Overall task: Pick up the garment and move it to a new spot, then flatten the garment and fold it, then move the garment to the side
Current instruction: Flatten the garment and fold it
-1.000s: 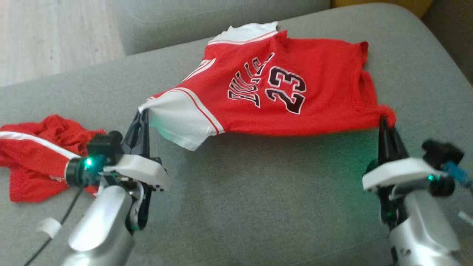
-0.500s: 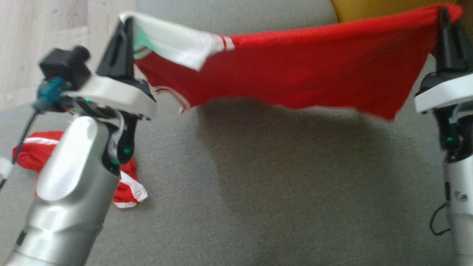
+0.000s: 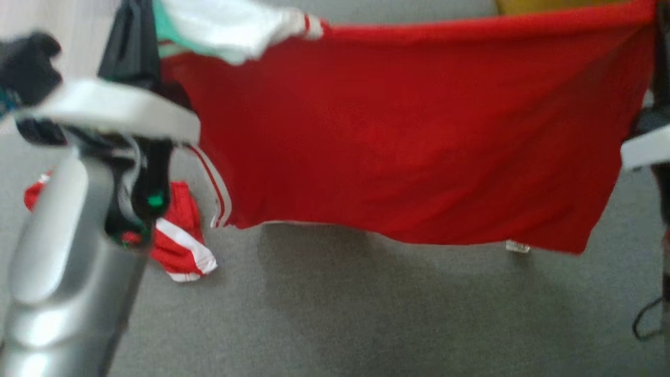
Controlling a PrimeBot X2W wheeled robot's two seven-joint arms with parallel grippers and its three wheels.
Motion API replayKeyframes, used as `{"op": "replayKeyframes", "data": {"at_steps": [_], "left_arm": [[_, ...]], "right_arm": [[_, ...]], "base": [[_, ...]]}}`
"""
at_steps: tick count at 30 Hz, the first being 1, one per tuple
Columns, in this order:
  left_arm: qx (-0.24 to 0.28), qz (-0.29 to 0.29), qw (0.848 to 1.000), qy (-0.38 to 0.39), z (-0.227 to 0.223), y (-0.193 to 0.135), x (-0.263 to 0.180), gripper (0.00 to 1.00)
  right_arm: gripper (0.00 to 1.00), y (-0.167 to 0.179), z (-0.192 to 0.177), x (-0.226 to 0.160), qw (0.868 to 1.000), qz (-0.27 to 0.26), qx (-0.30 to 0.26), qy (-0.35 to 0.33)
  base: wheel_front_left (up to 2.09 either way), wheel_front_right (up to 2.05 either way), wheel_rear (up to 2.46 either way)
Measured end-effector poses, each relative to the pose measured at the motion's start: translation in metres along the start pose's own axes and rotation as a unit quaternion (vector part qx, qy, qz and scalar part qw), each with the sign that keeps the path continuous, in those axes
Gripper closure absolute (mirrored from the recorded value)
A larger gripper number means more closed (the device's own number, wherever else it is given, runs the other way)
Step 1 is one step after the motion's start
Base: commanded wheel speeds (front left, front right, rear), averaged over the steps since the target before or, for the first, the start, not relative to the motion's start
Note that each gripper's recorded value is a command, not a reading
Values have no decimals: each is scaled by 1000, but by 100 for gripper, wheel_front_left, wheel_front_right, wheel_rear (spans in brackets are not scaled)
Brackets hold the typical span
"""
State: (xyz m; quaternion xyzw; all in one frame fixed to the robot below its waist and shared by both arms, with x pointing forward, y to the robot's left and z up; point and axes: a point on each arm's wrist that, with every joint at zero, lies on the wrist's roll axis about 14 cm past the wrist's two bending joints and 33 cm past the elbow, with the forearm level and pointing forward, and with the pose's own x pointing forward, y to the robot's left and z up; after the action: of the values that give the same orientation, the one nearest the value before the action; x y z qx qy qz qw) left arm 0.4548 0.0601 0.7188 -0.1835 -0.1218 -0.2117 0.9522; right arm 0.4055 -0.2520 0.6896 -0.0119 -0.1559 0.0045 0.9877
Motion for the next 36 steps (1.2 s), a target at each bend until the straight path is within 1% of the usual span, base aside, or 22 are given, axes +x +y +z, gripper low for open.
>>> {"op": "replayKeyframes", "data": {"at_steps": [2,4,7,9,13,15,19,22,25,28,30,32,36], "left_arm": [[-1,6,1000,20,-7,10,15,100],[1,8,999,37,-12,20,36,100],[15,17,999,43,-13,41,76,100],[34,31,998,39,-12,60,104,100],[65,66,996,9,-8,101,149,100],[69,83,994,-18,-3,117,167,100],[83,87,991,-63,4,130,189,100],[85,82,991,-60,-9,137,192,100],[85,83,992,-34,-36,148,188,100],[90,90,992,-3,-65,160,178,100],[99,100,990,26,-88,170,163,100],[109,104,986,64,-117,179,143,100],[104,108,978,143,-172,184,93,100]], "right_arm": [[100,1,-4,15,1000,3,9,6],[100,1,-10,37,1000,8,6,15],[100,3,-19,80,1000,19,-5,24],[100,6,-25,113,999,24,-3,25],[100,8,-39,171,999,30,-27,17],[100,7,-42,196,999,25,-34,-3],[100,10,-56,227,999,24,-39,-29],[100,16,-89,233,999,29,-38,-11],[100,21,-127,230,998,33,-31,30],[100,31,-170,218,995,48,-33,82],[100,36,-201,200,990,55,-27,125],[100,38,-230,178,983,60,-25,173],[100,31,-267,138,964,64,-34,256]], "base": [[0,0,0],[0,0,0],[0,0,0],[0,0,0],[0,0,0],[0,0,0],[0,0,0],[0,0,0],[0,0,0],[0,0,0],[0,0,0],[0,0,0],[0,0,0]]}}
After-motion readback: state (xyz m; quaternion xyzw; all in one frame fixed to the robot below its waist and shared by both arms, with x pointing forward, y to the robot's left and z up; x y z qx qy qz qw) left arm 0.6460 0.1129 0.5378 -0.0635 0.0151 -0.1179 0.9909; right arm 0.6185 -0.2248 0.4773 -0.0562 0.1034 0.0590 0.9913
